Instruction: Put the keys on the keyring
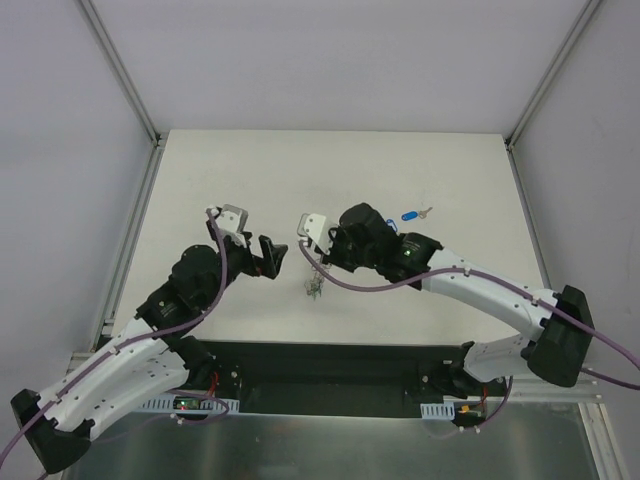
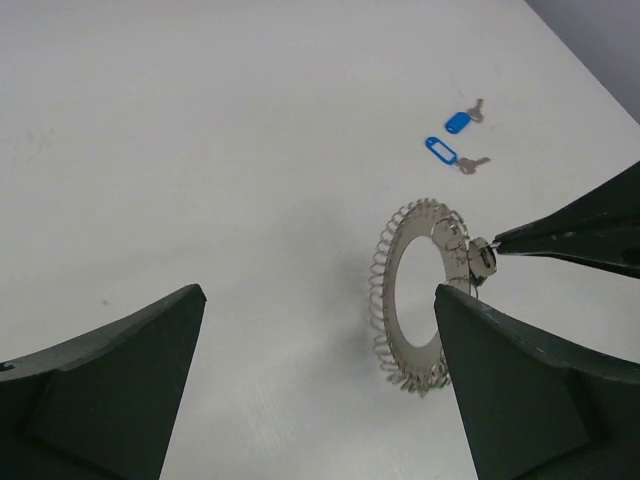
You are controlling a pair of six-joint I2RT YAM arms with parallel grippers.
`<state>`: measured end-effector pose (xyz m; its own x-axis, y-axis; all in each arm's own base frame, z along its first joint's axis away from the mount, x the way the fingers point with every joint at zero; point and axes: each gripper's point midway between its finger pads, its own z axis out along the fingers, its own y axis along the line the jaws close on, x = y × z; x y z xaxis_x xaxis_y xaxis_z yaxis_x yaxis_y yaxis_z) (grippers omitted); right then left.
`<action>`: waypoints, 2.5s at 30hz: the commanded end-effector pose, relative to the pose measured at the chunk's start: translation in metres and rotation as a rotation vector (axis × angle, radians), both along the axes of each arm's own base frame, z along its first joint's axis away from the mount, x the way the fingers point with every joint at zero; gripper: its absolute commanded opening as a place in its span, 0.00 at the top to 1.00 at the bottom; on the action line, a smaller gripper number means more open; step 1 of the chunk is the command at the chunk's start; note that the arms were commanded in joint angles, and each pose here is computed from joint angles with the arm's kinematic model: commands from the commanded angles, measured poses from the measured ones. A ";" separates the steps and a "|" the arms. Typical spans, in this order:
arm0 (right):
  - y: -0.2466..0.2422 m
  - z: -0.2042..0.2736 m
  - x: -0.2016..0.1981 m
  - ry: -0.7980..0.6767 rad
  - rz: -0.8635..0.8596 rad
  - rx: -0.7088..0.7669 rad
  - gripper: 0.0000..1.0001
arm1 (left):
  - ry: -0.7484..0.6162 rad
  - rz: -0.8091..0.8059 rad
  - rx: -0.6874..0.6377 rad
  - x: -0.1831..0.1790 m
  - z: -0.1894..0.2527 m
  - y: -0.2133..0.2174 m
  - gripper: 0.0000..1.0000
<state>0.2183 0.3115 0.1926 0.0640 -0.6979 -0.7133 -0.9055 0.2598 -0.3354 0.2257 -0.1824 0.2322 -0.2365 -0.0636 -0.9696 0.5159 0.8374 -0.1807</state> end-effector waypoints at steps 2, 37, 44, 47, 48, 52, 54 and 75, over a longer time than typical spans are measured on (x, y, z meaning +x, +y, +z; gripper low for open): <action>0.034 0.051 0.053 -0.053 -0.094 0.132 0.99 | 0.183 0.300 -0.035 0.004 -0.004 0.057 0.01; 0.046 -0.135 0.051 0.527 -0.393 0.137 0.98 | 0.159 0.396 0.136 -0.023 -0.021 0.119 0.01; 0.124 -0.089 0.103 0.508 -0.336 0.336 0.65 | 0.168 0.498 0.092 -0.015 -0.022 0.141 0.01; 0.133 -0.067 0.124 0.484 -0.386 0.418 0.51 | 0.158 0.509 0.056 -0.014 -0.020 0.143 0.01; 0.128 -0.053 0.133 0.463 -0.408 0.454 0.48 | 0.155 0.524 0.049 -0.014 -0.020 0.146 0.01; 0.093 -0.019 0.155 0.416 -0.516 0.552 0.25 | 0.133 0.545 0.036 -0.014 -0.017 0.151 0.01; 0.062 -0.019 0.162 0.437 -0.599 0.580 0.23 | 0.122 0.541 0.026 -0.014 -0.014 0.151 0.01; -0.310 0.087 0.045 -0.190 -1.565 0.716 0.04 | -0.011 0.592 -0.072 -0.017 0.012 0.161 0.01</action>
